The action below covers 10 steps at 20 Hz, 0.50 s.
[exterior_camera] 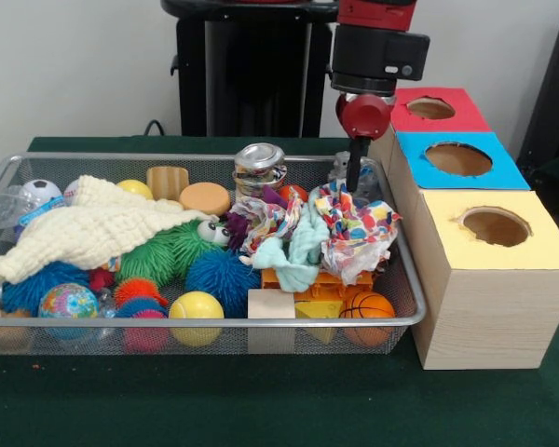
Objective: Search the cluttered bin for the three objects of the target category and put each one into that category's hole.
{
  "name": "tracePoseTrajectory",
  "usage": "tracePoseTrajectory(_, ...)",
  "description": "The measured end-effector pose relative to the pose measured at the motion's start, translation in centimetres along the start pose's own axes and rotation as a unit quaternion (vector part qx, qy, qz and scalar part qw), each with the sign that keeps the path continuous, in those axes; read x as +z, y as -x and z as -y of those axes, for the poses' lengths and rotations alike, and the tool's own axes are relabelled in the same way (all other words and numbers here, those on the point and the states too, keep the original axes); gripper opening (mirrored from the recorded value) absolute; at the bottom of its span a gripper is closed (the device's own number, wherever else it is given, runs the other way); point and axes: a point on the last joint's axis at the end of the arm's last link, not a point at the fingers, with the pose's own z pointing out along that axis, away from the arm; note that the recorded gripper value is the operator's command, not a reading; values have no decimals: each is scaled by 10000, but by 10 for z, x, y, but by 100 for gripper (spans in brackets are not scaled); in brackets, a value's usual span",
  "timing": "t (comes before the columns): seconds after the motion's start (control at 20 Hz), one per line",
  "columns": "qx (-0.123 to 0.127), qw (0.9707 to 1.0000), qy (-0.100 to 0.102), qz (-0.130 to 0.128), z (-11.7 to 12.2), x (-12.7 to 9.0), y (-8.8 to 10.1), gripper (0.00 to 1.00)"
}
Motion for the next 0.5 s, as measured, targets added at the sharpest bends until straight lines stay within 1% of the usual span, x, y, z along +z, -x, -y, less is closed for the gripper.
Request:
tracePoseTrajectory(0.15,-25,9999,-101,4,-1,3,5,0)
tracePoseTrajectory(0.2,-29,9998,-191,2,-2,5,10,0)
tracePoseTrajectory(0.5,-11,9994,-343,-29,-9,5,23,0)
